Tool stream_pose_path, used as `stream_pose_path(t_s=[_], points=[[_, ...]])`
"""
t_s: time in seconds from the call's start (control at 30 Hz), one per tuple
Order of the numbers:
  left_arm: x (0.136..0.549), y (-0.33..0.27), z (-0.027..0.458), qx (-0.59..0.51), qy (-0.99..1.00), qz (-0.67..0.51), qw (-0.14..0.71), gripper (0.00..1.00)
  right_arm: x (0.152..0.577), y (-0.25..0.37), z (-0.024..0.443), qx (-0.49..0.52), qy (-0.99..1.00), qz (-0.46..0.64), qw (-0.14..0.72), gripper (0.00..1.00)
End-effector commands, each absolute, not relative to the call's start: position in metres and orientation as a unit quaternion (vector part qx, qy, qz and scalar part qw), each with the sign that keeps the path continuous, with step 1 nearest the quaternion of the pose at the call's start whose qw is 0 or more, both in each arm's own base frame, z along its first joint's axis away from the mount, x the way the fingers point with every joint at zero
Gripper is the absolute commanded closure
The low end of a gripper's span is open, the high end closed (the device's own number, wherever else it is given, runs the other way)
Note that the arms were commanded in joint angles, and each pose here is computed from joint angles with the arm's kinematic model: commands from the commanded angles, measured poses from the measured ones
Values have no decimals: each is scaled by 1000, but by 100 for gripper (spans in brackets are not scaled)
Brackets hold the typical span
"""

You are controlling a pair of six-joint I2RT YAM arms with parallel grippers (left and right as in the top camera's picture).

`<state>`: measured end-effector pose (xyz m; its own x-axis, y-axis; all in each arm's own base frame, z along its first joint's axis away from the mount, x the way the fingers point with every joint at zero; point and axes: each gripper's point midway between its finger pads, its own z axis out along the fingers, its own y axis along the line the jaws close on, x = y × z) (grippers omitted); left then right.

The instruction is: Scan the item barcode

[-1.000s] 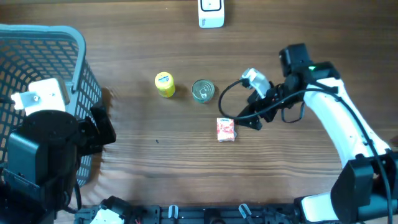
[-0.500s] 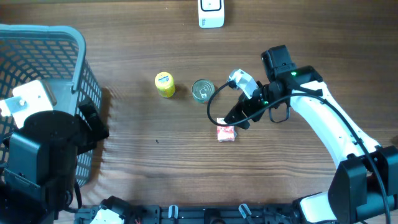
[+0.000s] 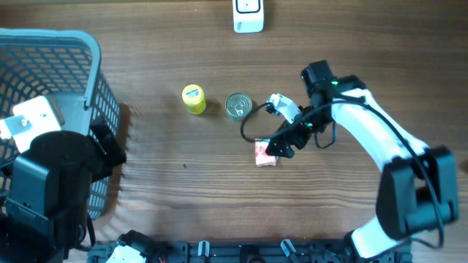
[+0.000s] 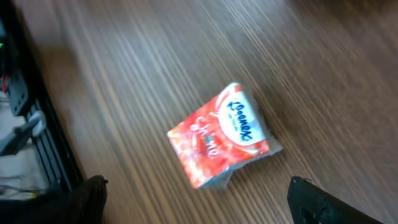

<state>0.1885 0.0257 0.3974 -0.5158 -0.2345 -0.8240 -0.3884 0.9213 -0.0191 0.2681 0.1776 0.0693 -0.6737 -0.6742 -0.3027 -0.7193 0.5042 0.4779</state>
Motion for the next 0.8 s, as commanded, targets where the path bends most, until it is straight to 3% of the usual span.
stream_pose_path(t_s=[0.0,0.07,0.33,0.5,0.6,0.77], points=[[185,29,395,-191,866,90,454,0,254,174,37,-346,887,304,-38,8],[184,30,394,-196,866,89,452,0,251,174,27,-319,896,304,-62,13],[184,30,394,-196,866,89,452,0,256,179,12,-91,946,278,-135,12],[184,30,394,-196,866,89,452,0,253,196,10,-15,952,262,-157,8],[184,30,394,-196,865,88,452,0,256,211,8,21,954,258,-152,0],[184,30,394,-196,865,88,453,0,249,219,-9,-2,979,165,-118,3]])
